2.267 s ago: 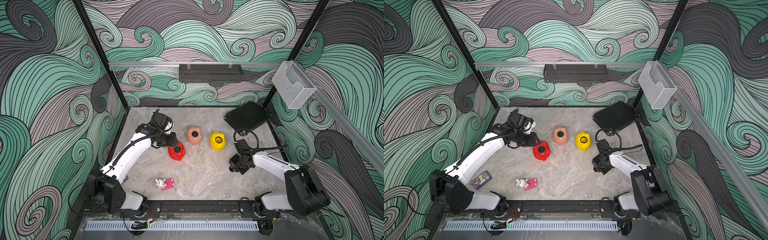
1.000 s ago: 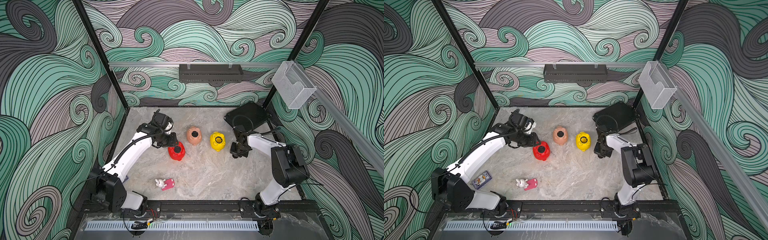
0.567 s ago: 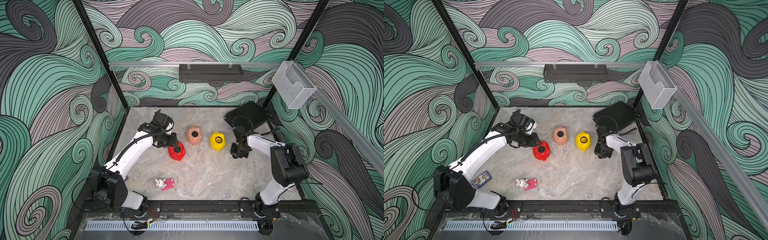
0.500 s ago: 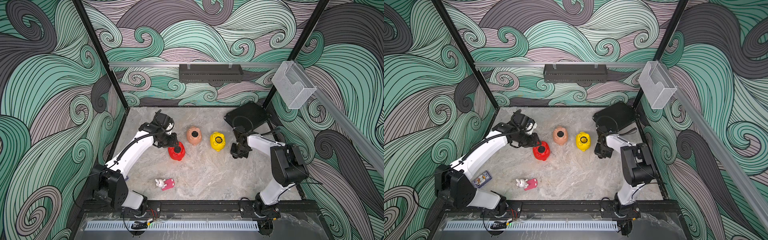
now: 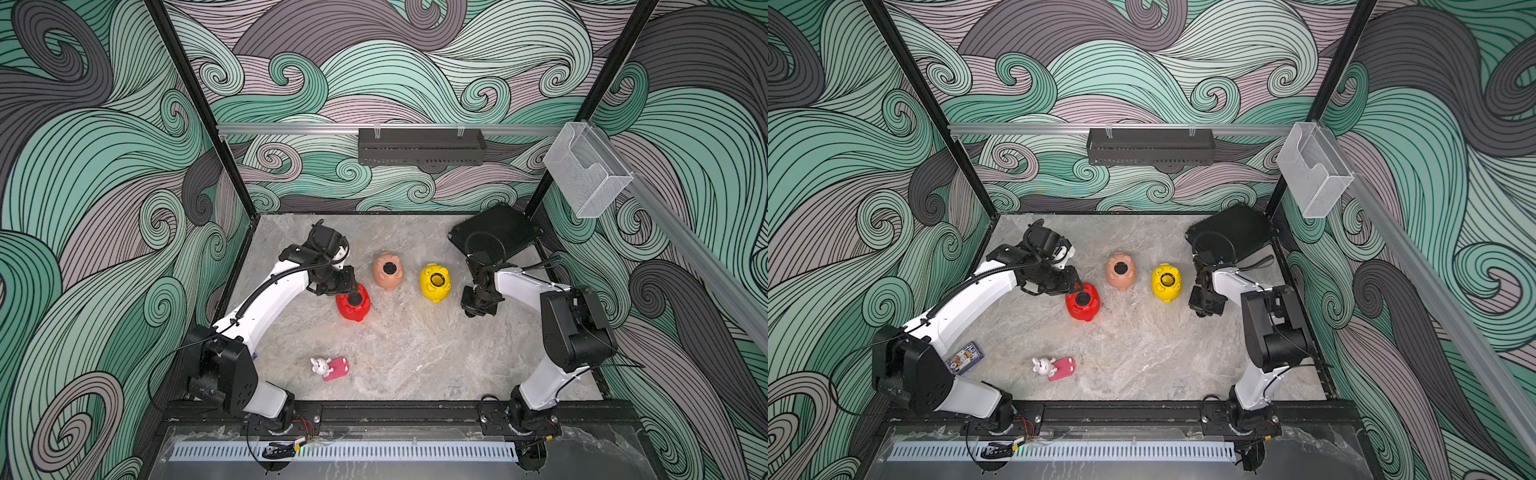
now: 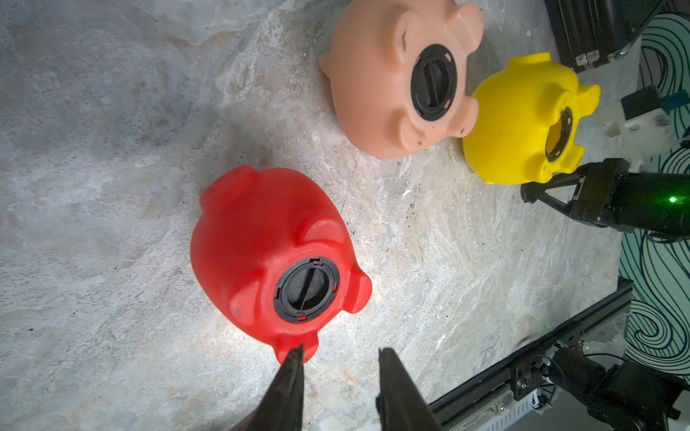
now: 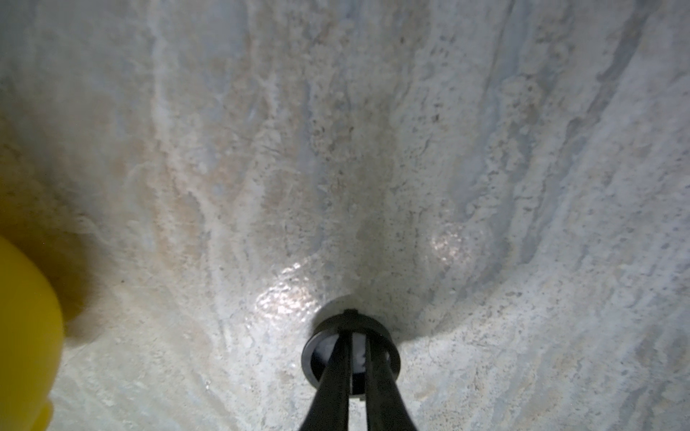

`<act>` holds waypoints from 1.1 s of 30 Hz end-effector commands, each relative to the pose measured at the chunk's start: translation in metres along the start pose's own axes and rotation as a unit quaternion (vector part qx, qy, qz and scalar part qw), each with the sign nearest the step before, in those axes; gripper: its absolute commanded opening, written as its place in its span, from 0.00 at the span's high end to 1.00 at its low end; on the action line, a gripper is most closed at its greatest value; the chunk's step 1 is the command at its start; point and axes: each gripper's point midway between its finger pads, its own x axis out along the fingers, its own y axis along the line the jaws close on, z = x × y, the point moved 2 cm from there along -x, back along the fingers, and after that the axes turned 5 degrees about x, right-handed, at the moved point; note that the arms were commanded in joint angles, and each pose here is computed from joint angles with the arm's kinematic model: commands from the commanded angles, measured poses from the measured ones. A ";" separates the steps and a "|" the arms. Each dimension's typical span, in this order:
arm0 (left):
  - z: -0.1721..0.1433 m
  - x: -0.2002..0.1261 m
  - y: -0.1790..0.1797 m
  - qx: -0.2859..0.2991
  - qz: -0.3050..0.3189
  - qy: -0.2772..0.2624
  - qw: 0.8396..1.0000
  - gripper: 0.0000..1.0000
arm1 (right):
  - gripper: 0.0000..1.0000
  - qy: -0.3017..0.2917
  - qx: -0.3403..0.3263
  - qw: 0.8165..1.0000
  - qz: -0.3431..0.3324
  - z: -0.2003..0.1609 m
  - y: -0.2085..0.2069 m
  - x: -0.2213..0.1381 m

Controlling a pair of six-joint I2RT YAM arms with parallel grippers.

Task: Close piggy banks
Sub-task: Pick up the knob at the center of the board.

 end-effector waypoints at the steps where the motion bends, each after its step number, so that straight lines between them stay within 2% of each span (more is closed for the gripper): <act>1: 0.011 -0.008 -0.005 0.005 -0.011 -0.013 1.000 0.65 | 0.89 0.000 -0.008 1.000 -0.010 0.004 -0.003 0.014; 12: 0.015 -0.006 -0.006 0.004 -0.011 -0.012 1.000 0.66 | 1.00 -0.011 -0.018 1.000 0.004 0.009 -0.001 0.015; 19: 0.018 -0.012 -0.007 0.008 -0.010 -0.025 1.000 0.66 | 1.00 -0.009 -0.050 0.998 0.029 0.010 0.009 0.013; 33: 0.027 -0.011 -0.018 0.007 -0.043 -0.033 0.999 0.66 | 1.00 -0.058 -0.111 0.991 0.047 0.028 0.018 -0.022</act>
